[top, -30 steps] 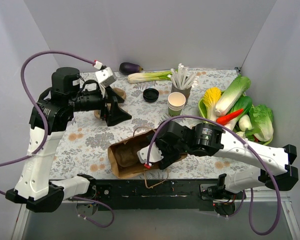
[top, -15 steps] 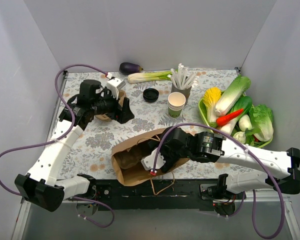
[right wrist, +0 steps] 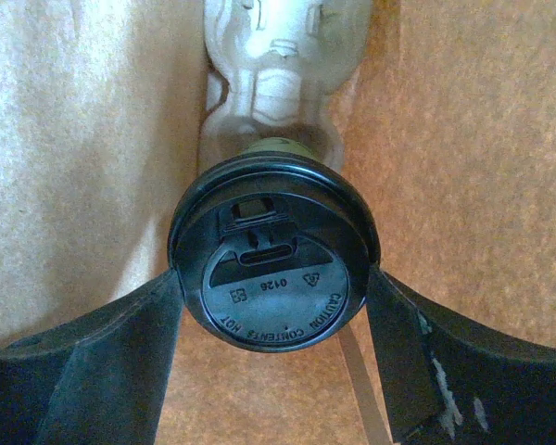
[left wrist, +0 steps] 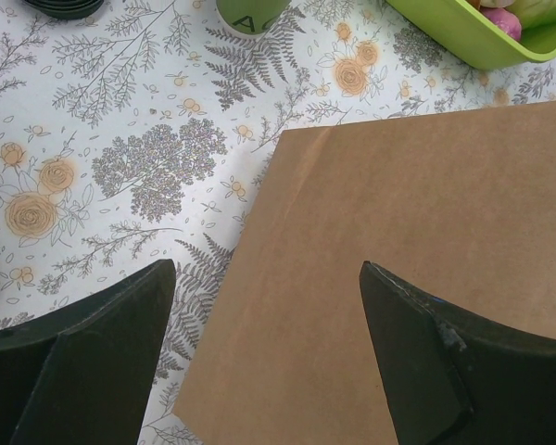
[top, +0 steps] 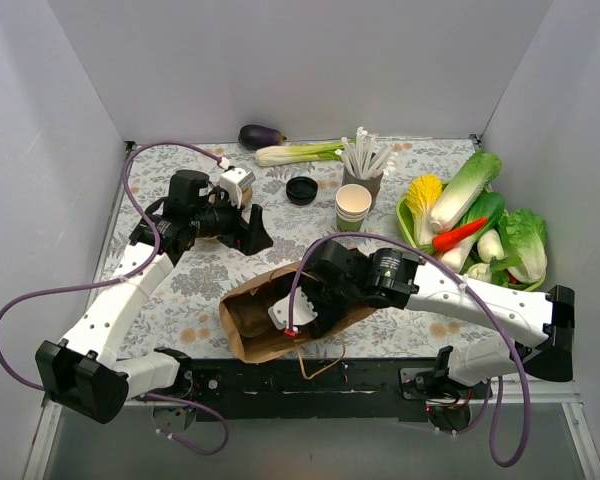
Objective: Pack the takeout coffee
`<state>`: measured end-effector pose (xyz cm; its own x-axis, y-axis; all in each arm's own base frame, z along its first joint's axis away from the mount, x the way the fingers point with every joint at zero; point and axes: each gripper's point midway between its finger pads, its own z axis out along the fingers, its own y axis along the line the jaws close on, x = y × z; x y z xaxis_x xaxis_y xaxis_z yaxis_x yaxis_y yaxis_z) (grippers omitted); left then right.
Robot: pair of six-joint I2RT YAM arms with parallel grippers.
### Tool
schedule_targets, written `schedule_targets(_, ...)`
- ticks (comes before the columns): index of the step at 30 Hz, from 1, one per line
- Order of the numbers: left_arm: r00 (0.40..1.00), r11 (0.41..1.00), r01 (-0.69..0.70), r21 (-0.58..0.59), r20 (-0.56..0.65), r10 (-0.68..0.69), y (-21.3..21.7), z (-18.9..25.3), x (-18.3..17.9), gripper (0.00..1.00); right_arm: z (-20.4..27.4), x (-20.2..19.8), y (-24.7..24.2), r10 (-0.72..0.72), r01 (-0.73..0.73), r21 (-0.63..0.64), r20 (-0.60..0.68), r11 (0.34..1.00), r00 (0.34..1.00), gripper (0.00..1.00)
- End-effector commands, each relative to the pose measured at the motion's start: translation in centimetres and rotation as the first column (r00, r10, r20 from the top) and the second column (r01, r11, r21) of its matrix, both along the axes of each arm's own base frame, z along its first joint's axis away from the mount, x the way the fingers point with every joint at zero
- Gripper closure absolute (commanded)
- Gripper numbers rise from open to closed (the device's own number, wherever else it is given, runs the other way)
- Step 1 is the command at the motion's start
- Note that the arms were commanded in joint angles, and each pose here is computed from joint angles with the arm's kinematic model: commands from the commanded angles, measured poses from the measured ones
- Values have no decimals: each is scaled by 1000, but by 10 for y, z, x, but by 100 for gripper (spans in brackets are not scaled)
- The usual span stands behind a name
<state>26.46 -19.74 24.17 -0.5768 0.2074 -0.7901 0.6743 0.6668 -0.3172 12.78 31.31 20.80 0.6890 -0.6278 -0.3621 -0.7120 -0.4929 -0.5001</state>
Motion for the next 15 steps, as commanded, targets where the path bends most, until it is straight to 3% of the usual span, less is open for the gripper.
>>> schedule_targets(1,999,999,23,-37,42,-21,-5,17,0,20,15,-15,5,71,-69,28,-86,997,994,99)
schedule_targets(9,997,997,65,-48,47,-62,-6,12,-11,20,2,5,7,-2,1,-33,-21,999,1000,99)
schedule_targets(15,993,993,110,-51,36,-109,-9,4,-19,20,2,28,17,-83,83,5,65,997,994,99)
